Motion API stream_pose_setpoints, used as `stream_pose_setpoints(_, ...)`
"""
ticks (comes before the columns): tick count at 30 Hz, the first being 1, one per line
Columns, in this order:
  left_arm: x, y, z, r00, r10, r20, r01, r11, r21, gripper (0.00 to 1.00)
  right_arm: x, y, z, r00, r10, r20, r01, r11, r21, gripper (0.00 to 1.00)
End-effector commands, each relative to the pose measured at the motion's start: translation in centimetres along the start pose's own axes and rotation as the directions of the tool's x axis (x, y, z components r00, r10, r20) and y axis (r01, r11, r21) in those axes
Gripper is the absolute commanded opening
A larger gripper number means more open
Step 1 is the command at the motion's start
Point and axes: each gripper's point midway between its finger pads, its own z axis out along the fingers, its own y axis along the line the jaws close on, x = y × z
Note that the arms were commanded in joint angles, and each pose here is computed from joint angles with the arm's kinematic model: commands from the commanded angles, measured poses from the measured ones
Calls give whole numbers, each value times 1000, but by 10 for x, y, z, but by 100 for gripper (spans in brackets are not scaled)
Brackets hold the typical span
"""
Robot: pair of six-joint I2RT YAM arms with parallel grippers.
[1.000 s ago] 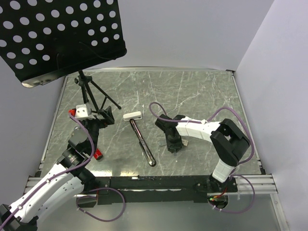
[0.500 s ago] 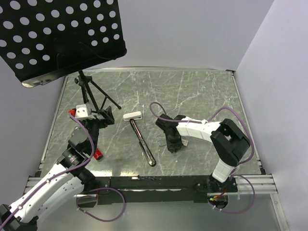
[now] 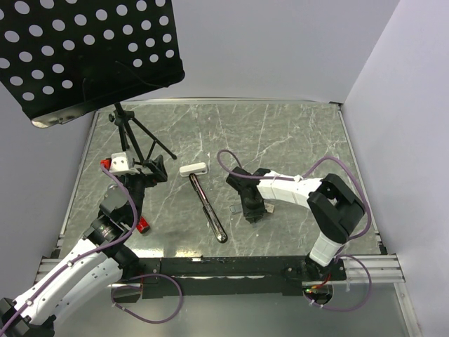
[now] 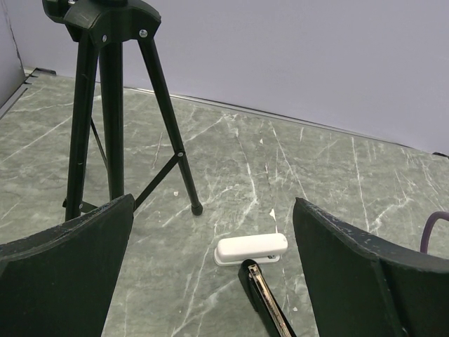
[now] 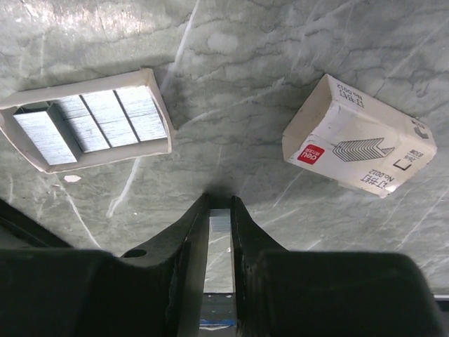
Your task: Load the staples into the stapler
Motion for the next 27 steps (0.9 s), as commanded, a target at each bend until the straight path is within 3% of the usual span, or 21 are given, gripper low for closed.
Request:
stream_pose_setpoints(1,-10,-3,1,999,-28,30,28,1000,9,99,-12,5,-28,995,-40,92,41,999,-2,21)
stream_pose_setpoints(15,-15,5,-1,998,-42,48,43,999,-27,99,-50,99,-101,927,-143,347,202,969,-141,16)
stream_pose_setpoints(27,-18,5,-2,997,-47,56,49,999,-24,99,-47,144,-87,905,-213,368,277,952,-129,15)
